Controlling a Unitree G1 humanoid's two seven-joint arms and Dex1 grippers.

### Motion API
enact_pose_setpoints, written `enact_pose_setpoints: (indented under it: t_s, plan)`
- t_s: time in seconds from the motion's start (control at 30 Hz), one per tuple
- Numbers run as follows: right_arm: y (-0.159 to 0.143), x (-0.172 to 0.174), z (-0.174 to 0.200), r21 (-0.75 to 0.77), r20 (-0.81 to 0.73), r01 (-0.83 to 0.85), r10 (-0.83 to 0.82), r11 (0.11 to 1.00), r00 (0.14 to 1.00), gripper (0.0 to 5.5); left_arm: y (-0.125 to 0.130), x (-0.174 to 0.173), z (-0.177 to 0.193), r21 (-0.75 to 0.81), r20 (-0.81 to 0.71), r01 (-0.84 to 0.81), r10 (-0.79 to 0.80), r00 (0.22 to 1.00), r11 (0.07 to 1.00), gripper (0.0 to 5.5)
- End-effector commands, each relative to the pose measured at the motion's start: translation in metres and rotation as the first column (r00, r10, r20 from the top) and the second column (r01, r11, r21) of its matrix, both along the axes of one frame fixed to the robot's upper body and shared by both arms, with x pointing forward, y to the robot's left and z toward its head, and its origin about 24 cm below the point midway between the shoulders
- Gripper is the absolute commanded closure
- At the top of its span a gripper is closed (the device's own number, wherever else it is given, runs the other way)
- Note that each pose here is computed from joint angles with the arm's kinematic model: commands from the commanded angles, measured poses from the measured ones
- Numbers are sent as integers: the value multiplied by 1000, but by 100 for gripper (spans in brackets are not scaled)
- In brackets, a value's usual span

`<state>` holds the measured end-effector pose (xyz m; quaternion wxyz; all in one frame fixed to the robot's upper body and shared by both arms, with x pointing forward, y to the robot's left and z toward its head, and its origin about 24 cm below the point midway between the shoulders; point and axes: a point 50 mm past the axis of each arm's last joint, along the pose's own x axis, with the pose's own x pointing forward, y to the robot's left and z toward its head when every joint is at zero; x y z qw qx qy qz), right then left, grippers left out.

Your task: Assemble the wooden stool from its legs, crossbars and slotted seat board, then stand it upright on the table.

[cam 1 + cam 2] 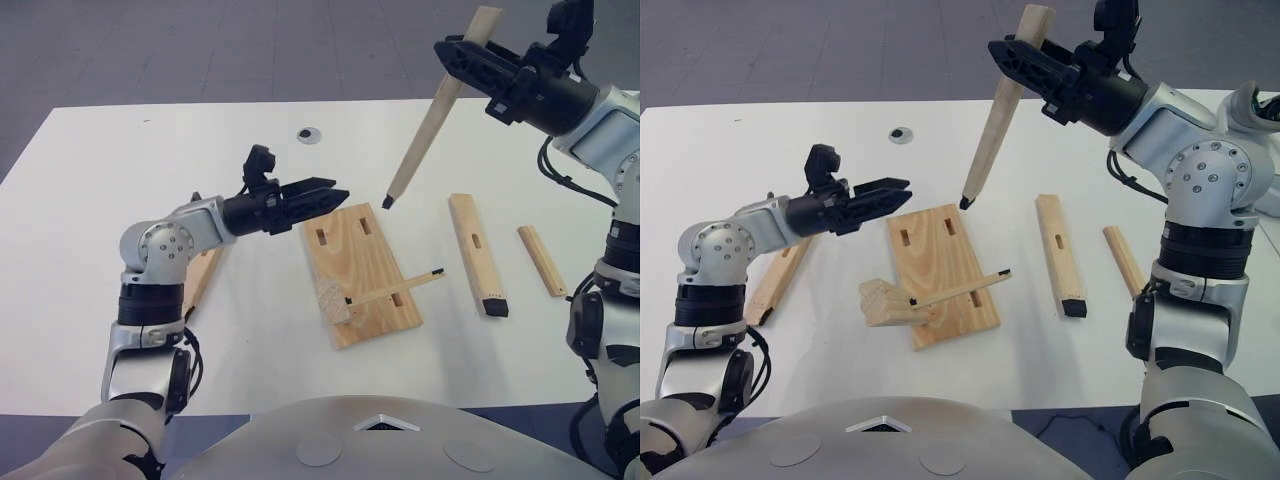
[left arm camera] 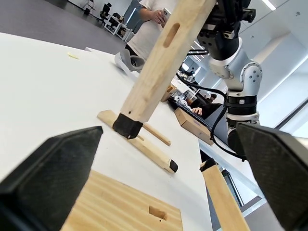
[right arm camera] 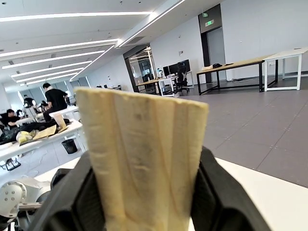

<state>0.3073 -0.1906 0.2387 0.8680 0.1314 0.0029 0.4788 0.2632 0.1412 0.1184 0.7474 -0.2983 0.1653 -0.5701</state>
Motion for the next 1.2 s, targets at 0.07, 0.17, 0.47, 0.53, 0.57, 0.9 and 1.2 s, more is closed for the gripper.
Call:
enact_pose_setpoints:
  t_s: [0.07,0.17,0.47,0.53,0.57,0.9,1.2]
  plan:
    - [-13,-8,-4,-67,3,-38,39,997,999,343,11,-17,-15,95,-2,-58,59,998,994,10]
    - [-32,-21,-23,-159,-58,-64,56,985,997,343,21,-26,-28,152,-21,-107,111,994,983,10]
    - [-31,-53,-77,-100,-228,-174,148,980,962,343,26,-25,-33,180,-2,-146,149,989,973,10]
    - [-20,-65,-90,-46,-264,-187,169,981,950,343,27,-24,-33,184,11,-160,161,987,970,10]
    - [-16,-71,-94,-27,-275,-187,172,982,946,343,28,-23,-32,186,16,-164,164,986,969,10]
    - [-3,-79,-96,64,-242,-45,59,997,968,343,27,-27,-36,190,8,-161,162,987,969,10]
    - [-25,-75,-88,-156,-70,-80,70,984,995,343,33,-35,-43,211,0,-176,180,984,961,10]
